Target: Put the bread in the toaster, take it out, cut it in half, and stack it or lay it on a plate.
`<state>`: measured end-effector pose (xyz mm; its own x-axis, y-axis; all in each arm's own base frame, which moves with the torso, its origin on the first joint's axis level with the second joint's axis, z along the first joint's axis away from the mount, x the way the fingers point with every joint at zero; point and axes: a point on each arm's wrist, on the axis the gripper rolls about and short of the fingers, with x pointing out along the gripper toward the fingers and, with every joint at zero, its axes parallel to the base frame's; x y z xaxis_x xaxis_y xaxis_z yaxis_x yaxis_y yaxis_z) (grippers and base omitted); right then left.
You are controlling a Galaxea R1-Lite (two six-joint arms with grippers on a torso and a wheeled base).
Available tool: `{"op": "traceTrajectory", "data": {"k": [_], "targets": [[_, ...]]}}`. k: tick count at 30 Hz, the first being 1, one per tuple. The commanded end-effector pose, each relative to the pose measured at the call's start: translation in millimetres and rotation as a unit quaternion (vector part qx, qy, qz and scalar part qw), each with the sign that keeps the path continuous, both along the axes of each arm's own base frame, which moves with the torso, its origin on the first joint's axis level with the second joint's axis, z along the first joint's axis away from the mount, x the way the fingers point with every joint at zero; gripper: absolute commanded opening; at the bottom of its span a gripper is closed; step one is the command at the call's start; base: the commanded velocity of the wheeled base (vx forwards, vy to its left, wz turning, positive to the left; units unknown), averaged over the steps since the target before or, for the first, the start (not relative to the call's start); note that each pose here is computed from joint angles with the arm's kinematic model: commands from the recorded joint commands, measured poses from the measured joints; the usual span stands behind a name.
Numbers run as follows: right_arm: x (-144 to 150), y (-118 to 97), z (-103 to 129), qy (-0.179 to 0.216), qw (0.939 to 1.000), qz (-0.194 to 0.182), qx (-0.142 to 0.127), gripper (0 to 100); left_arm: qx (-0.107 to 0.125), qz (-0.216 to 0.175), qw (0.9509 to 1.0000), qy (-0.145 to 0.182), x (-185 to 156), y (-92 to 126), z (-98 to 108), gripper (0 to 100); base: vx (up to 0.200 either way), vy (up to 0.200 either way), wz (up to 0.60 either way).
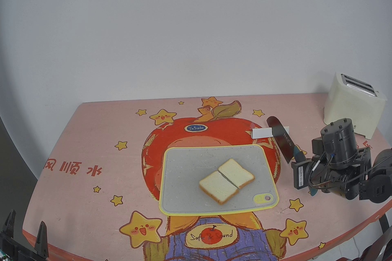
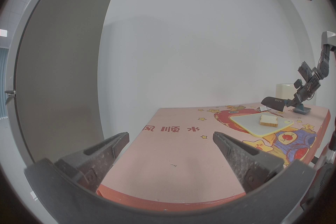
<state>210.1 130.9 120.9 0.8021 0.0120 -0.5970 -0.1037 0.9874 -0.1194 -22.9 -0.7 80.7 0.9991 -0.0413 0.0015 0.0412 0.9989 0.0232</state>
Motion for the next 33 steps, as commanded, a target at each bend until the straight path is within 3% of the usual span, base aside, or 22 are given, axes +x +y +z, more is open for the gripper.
{"op": "traceTrajectory", "data": {"k": [1,33], "targets": [[0.2,0.4,-1.7,0.003,1.0000,0.001,-0.001,0,0.000,0.000,1.0000,0.008,1.2,0.0,-4.5,100,0.000,0.000,0.00],[-2.2,1.5,-4.2,0.008,0.9999,0.005,-0.005,0,0.000,0.000,1.0000,0.008,1.2,0.0,-4.5,100,0.000,0.000,0.00]]}}
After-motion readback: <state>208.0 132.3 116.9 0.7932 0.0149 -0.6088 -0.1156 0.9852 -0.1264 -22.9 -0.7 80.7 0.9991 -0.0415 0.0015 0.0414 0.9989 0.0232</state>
